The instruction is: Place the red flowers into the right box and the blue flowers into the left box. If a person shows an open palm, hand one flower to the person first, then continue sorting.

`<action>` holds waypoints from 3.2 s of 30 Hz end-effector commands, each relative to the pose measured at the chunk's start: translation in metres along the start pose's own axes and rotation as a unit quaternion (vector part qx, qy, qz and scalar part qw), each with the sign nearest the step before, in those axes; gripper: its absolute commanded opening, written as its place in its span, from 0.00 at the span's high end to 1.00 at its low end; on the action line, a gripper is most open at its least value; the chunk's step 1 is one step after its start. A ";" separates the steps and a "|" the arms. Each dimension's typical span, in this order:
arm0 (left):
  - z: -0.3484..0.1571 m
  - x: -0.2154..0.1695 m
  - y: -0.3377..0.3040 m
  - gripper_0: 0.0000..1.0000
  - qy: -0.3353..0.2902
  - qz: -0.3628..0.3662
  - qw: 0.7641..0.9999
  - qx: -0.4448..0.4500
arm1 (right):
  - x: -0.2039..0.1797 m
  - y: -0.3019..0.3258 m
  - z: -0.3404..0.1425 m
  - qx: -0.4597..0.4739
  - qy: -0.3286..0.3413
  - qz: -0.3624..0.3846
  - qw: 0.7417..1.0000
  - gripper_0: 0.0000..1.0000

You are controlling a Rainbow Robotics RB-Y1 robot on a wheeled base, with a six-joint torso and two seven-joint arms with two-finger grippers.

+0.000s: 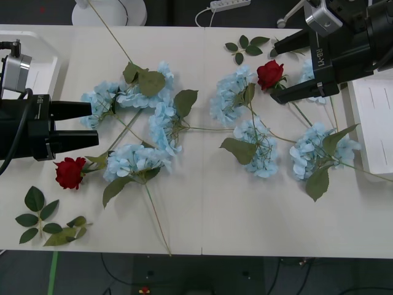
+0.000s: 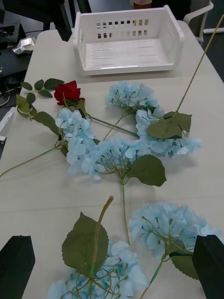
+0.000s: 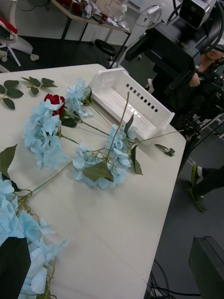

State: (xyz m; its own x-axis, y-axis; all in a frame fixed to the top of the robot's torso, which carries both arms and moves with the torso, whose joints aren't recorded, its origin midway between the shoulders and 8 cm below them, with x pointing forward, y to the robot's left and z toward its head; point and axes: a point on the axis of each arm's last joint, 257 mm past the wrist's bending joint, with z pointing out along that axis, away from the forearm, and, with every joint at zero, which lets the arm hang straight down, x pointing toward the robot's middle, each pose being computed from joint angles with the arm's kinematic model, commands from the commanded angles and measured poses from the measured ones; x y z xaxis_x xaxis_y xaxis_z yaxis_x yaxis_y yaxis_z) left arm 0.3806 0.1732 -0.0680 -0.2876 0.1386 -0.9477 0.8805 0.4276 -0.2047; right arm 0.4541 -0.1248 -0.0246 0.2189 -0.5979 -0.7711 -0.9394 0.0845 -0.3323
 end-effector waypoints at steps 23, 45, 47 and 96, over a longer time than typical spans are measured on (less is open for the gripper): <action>-0.059 -0.013 0.128 0.00 0.204 0.295 0.923 -0.141 | 0.095 0.013 -0.032 -0.014 0.246 0.091 0.965 0.00; -0.087 0.037 0.215 0.00 0.427 0.399 0.795 -0.164 | 0.242 0.032 -0.084 0.141 0.553 0.271 0.775 0.00; -0.091 0.039 0.220 0.00 0.436 0.406 0.785 -0.168 | 0.251 0.036 -0.089 0.151 0.568 0.279 0.760 0.00; 0.021 0.053 0.192 0.00 0.218 -0.306 0.877 -0.298 | 0.363 0.072 -0.049 0.167 0.680 0.333 0.631 0.00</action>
State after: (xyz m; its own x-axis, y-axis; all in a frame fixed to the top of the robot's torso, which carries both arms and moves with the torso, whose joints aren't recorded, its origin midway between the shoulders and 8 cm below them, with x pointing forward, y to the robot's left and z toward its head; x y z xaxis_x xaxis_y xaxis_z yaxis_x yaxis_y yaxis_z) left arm 0.5195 0.2709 -0.1805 -0.7987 0.3184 -0.5105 0.4470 0.8820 -0.1494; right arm 0.4318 -0.3881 -0.3162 -0.8422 -0.4230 0.3345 -0.5356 0.7281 -0.4277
